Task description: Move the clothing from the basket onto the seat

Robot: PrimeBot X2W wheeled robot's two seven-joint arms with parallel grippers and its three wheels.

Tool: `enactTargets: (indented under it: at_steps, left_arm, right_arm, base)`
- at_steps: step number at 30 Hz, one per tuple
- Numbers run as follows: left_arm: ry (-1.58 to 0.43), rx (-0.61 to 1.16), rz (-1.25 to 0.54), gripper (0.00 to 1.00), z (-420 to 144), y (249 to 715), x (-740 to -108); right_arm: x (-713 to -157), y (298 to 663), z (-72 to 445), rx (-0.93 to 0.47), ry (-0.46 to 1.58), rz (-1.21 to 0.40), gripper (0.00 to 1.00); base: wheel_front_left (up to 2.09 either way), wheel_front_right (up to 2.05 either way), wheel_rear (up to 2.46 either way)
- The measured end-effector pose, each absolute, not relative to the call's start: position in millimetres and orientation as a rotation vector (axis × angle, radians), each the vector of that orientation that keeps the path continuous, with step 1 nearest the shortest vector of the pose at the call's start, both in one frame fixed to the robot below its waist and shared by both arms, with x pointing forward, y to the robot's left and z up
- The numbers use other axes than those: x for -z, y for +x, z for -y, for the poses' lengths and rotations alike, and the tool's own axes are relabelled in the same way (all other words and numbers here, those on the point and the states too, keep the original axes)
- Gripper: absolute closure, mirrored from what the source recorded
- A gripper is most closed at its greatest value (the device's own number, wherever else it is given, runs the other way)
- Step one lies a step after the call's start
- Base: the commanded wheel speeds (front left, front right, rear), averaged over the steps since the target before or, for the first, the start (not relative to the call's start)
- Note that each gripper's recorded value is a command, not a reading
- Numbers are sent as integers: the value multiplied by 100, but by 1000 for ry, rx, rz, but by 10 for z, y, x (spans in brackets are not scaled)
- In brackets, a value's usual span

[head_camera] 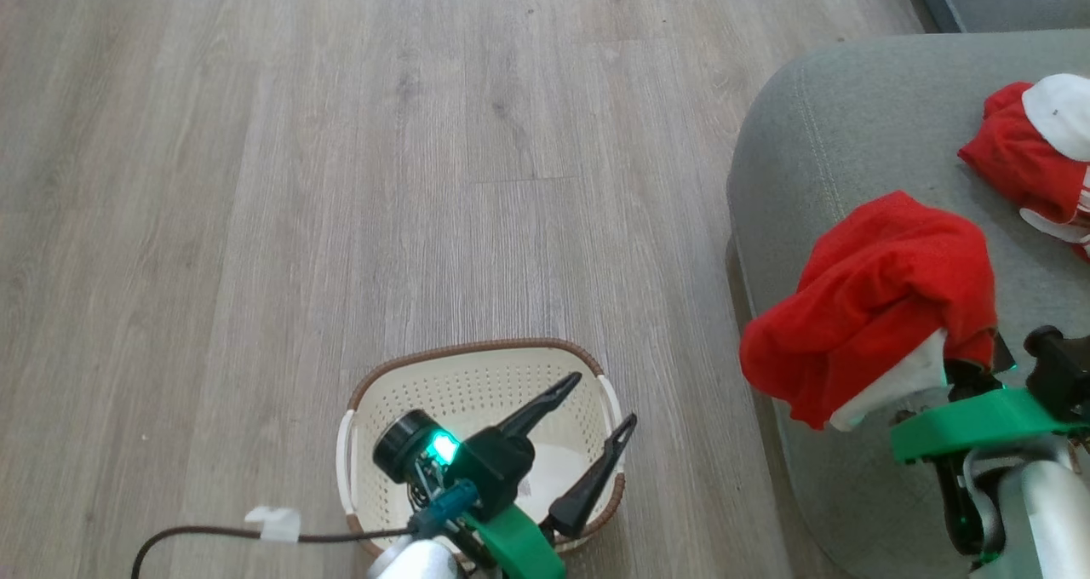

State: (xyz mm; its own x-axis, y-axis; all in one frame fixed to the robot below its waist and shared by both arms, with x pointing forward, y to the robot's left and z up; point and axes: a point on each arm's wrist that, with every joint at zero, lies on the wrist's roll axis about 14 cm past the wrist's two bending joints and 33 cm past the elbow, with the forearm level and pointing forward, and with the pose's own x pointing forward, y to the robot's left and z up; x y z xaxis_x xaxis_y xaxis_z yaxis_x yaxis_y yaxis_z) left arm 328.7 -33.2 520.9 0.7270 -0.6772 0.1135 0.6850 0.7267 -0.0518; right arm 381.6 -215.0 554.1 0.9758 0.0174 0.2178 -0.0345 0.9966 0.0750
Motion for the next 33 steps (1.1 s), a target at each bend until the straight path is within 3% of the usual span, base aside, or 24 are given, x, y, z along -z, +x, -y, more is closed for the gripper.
enactTargets:
  at_steps: [11,25,33]
  left_arm:
    - [-111,777,90,0,417,3300,-5224]
    - [-139,941,40,0,922,3410,-5032]
    - [-147,1044,-8,0,1235,3558,-4752]
  right_arm:
    - [-5552,3766,2273,1,47,220,100]
    - [-6063,3756,3130,196,-125,333,100]
    - [-6606,3987,3700,307,-236,438,100]
  base:
    - [0,0,0]
    - [0,0,0]
    - [0,0,0]
